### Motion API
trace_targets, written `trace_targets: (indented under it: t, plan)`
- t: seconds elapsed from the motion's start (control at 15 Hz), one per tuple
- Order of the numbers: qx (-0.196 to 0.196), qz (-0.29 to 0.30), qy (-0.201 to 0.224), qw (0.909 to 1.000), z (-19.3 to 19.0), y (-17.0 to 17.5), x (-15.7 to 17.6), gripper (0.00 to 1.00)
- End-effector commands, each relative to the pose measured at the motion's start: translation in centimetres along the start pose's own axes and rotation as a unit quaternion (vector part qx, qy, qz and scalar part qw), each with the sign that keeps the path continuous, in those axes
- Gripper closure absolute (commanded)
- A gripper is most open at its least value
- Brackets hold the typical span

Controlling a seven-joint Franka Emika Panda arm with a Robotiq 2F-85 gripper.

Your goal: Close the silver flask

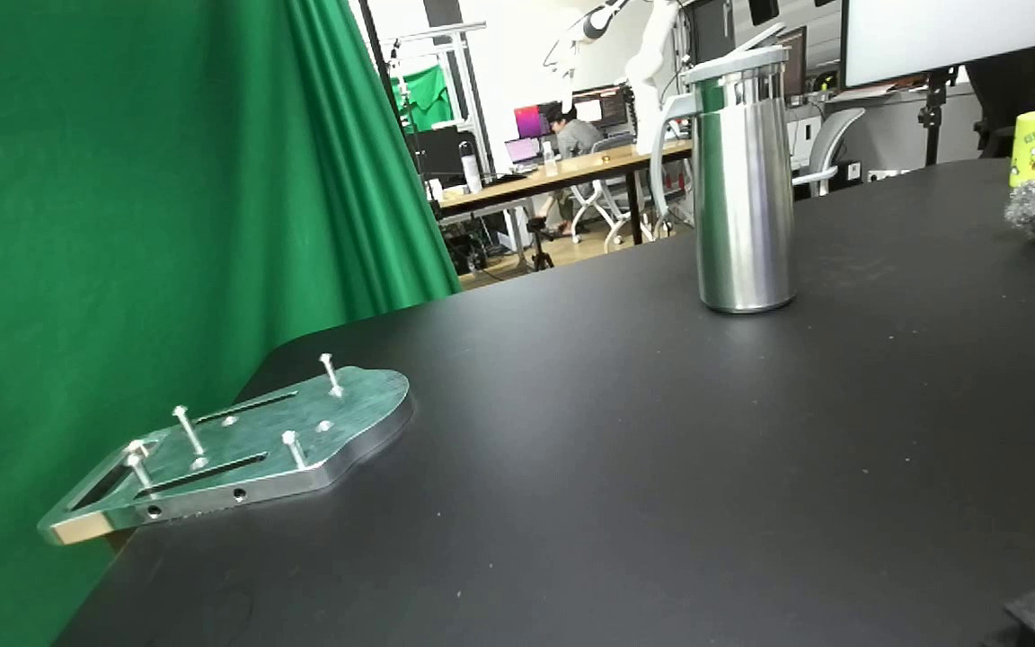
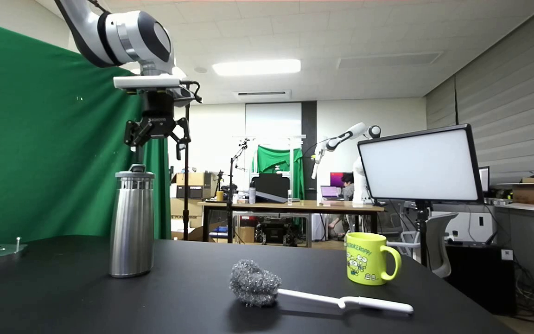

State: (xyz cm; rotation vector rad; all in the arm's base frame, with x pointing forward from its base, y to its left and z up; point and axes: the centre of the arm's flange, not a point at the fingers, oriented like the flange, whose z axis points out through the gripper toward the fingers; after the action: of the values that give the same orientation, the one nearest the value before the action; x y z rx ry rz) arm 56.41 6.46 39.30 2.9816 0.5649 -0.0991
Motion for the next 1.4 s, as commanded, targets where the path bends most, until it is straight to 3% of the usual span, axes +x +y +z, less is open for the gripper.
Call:
trace_targets:
  t: [0.0, 0.73, 1.33]
  plan:
    - [-0.001, 0.004, -0.002, 1.0000, -0.7, 0.2, 0.2, 0.00]
    - [-0.007, 0.003, -0.017, 0.9998, -1.3, 0.3, -0.4, 0.00]
    - [0.001, 0.008, -0.042, 0.9991, 1.9, 0.6, -0.5, 0.00]
